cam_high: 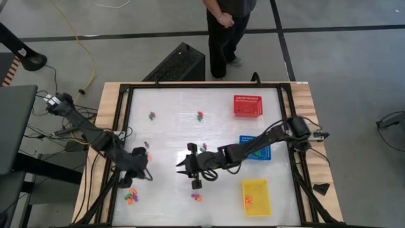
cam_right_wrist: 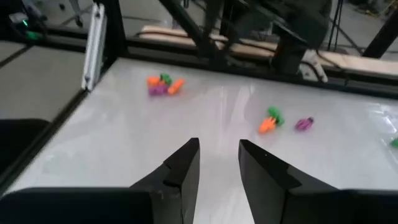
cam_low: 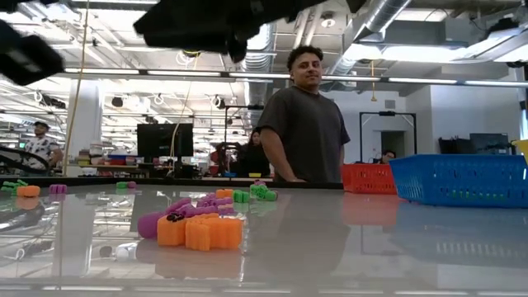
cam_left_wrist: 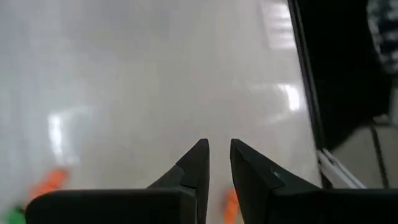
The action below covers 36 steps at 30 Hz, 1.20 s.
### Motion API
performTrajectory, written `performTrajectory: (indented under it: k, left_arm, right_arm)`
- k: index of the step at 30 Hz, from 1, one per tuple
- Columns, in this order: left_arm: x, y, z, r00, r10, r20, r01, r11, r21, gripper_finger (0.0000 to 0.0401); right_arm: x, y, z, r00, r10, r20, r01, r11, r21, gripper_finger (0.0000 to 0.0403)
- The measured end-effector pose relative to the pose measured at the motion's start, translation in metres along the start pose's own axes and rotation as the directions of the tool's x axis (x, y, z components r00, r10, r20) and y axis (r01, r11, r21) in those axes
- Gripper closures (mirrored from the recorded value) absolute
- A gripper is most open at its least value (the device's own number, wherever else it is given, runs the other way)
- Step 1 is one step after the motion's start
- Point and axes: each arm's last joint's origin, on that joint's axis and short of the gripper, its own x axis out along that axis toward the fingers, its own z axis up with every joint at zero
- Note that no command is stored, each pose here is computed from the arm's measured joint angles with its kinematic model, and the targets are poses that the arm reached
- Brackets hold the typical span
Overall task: Sort Halloween decoration
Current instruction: Put the orange skeleton toy into the yellow basket
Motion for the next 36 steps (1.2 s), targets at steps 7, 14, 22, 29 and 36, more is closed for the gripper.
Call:
performTrajectory:
  k: [7,14,22,29,36]
  left_arm:
    - [0.021,-0.015,-0.015,0.990,0.016,-0.143,-0.024,0.998,-0.056,0.0360]
    - [0.040,-0.022,-0.025,0.972,0.079,-0.223,-0.102,0.991,-0.092,0.0360]
    - [0.061,-0.029,-0.041,0.923,0.078,-0.378,-0.111,0.992,-0.066,0.0360]
    - [0.073,-0.033,-0.044,0.908,0.060,-0.415,-0.081,0.996,-0.033,0.0360]
    - [0.081,-0.032,-0.047,0.904,0.105,-0.414,-0.113,0.994,0.007,0.0360]
  right_arm:
    - [0.000,0.004,-0.005,0.999,0.010,-0.043,-0.010,1.000,-0.007,0.0262]
    - [-0.002,0.013,-0.004,0.999,0.028,-0.042,-0.029,0.999,-0.022,0.0262]
    - [-0.003,0.013,-0.007,0.997,0.028,-0.077,-0.030,0.999,-0.028,0.0262]
    - [-0.003,0.012,-0.009,0.995,0.026,-0.093,-0.029,0.999,-0.031,0.0262]
    - [-0.003,0.012,-0.012,0.992,0.024,-0.125,-0.029,0.999,-0.038,0.0262]
